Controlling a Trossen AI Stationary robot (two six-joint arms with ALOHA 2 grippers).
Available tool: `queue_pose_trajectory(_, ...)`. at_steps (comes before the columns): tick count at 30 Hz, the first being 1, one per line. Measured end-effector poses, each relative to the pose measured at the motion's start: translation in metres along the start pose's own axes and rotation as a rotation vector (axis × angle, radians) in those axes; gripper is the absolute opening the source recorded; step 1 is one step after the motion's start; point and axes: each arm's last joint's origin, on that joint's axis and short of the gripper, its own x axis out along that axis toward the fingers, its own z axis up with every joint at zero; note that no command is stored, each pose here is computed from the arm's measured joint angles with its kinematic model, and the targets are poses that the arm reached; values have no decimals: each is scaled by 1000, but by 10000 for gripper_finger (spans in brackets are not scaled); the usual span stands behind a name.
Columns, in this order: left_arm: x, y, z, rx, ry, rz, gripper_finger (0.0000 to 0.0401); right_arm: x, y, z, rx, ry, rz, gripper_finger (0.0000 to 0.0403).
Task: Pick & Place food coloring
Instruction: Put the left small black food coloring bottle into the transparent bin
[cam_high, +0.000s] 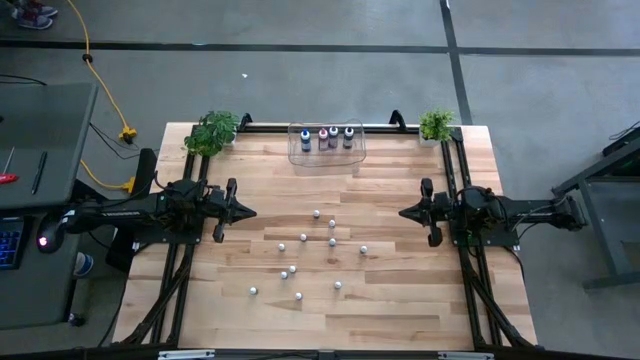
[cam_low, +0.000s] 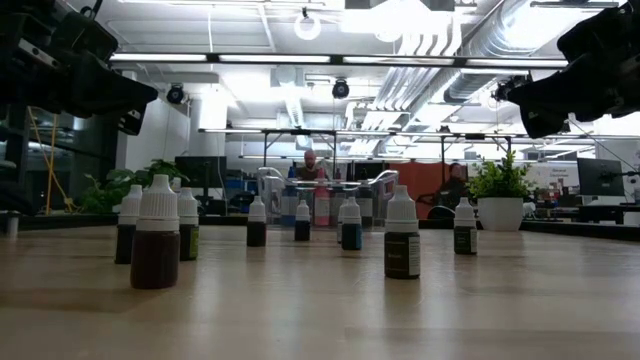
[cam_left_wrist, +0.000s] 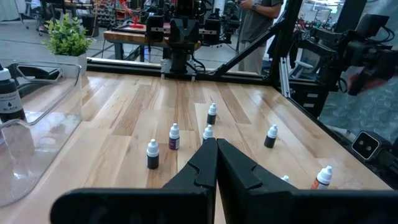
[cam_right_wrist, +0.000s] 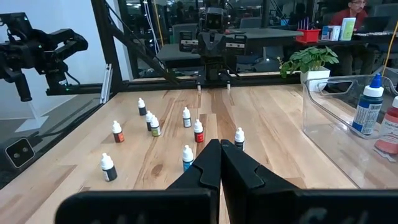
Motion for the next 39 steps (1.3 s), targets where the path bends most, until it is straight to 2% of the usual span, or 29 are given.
queue_pose_trajectory(6, 0, 0, 0, 0, 0, 0, 2, 0, 0, 0, 139, 0, 2, 0)
queue_pose_trajectory(39, 0, 1, 0, 0, -1, 28, 2, 0, 0, 0, 135, 0, 1, 0)
